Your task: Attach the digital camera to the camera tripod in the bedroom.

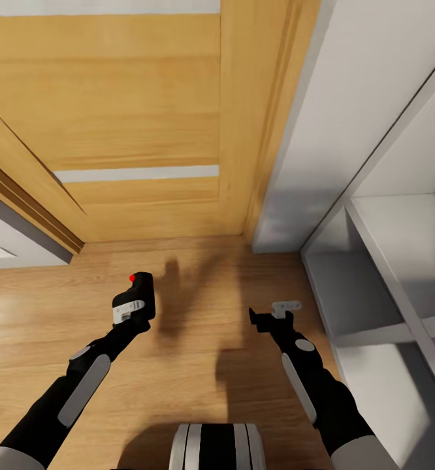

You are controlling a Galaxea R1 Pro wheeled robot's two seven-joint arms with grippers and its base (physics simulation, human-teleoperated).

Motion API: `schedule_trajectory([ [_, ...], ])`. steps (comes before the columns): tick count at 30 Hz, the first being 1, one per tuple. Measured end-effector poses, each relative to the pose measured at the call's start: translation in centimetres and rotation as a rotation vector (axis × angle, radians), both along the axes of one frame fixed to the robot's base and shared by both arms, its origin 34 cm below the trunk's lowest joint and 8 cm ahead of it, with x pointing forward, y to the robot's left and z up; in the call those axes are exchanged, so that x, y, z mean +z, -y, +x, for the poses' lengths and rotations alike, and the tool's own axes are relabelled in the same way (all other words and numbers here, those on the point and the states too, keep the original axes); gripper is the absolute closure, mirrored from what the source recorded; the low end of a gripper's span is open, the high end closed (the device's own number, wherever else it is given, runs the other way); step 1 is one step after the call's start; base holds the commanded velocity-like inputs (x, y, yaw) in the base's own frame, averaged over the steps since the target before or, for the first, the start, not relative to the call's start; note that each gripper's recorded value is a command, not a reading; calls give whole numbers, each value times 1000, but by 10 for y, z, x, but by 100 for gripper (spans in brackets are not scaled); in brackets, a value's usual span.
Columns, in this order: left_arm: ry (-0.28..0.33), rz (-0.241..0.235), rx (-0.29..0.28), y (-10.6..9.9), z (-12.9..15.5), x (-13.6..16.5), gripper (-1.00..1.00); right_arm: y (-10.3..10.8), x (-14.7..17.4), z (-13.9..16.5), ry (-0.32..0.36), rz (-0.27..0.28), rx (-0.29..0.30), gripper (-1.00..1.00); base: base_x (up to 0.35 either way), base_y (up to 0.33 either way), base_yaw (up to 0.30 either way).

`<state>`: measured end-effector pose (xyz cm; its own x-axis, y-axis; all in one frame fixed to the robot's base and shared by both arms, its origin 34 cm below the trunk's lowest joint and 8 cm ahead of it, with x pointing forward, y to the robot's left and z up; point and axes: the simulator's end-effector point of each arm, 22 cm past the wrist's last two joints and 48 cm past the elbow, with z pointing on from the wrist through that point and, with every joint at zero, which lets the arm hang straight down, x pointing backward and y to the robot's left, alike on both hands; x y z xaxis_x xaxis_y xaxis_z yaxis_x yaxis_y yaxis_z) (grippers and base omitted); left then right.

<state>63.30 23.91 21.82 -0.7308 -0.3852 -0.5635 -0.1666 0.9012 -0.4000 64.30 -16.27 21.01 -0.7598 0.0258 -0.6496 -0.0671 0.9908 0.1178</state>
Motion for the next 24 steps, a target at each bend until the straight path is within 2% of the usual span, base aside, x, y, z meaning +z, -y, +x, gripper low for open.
schedule_trajectory([
  [20,56,-4,17,0,14,39,100,2,46,19,73,-12,-5,-100,0,0,0],
  [24,39,-16,21,8,8,36,100,8,46,6,59,-36,-35,-100,0,0,0],
])
